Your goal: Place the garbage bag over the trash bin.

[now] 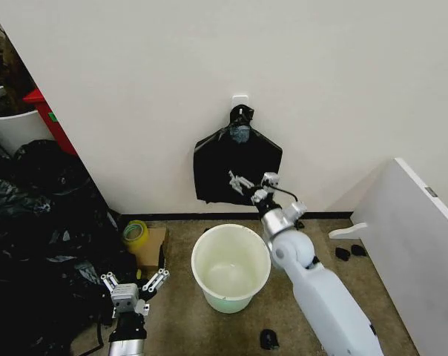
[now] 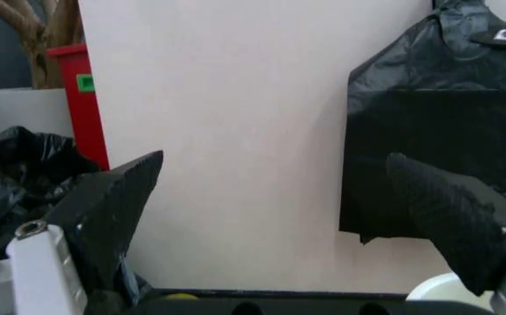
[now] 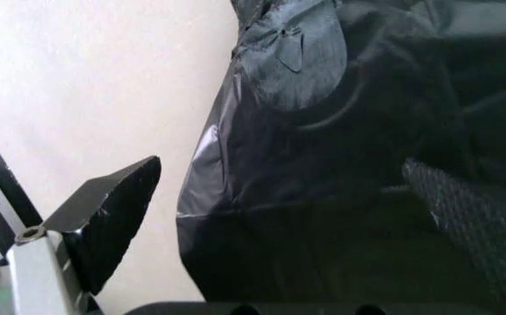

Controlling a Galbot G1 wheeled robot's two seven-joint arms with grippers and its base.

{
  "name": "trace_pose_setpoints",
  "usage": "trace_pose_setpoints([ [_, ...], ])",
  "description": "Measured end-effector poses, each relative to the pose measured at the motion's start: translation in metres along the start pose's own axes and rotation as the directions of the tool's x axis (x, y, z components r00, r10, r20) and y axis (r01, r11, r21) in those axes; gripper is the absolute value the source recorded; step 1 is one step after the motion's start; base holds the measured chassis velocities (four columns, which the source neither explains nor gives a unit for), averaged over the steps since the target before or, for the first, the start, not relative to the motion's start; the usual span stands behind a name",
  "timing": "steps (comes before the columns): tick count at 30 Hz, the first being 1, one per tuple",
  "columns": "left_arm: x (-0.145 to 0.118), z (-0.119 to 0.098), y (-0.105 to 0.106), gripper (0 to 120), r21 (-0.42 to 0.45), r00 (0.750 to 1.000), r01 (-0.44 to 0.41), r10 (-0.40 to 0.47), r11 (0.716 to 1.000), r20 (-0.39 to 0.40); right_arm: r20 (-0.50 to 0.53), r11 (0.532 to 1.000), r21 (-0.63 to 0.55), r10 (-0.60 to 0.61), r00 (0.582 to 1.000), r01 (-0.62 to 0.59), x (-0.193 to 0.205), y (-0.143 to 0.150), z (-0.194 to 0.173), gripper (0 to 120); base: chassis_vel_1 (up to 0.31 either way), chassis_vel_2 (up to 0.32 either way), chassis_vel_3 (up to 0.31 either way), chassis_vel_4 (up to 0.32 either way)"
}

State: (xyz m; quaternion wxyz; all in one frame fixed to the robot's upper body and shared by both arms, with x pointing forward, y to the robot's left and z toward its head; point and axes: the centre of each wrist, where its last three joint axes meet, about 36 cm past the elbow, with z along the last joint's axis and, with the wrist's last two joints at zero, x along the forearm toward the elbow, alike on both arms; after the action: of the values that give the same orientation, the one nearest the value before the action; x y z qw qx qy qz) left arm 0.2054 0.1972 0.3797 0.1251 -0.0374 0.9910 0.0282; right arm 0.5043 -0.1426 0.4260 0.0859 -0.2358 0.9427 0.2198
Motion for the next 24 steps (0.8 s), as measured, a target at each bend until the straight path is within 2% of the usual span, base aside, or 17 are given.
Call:
trace_pose_setpoints([
  [5, 0.003, 0.000, -0.006, 100, 0.011, 1.000, 0.003, -0.002, 1.000, -0.005, 0.014, 1.000, 0.018, -0.008, 1.000, 0.008, -0.019, -0.002, -0.006, 100, 0.000, 0.000, 0.000, 0.000],
  [20, 0.007, 0.000, -0.005, 100, 0.015, 1.000, -0.019, 0.020, 1.000, -0.010, 0.031, 0.999, 0.033, -0.021, 0.999, 0.020, -0.055, -0.001, -0.016, 99, 0.000, 0.000, 0.000, 0.000],
  [24, 0.004, 0.000, -0.005, 100, 0.014, 1.000, -0.022, 0.022, 1.000, -0.006, 0.029, 0.999, 0.034, -0.026, 0.999, 0.025, -0.063, 0.001, -0.019, 86, 0.000, 0.000, 0.000, 0.000],
])
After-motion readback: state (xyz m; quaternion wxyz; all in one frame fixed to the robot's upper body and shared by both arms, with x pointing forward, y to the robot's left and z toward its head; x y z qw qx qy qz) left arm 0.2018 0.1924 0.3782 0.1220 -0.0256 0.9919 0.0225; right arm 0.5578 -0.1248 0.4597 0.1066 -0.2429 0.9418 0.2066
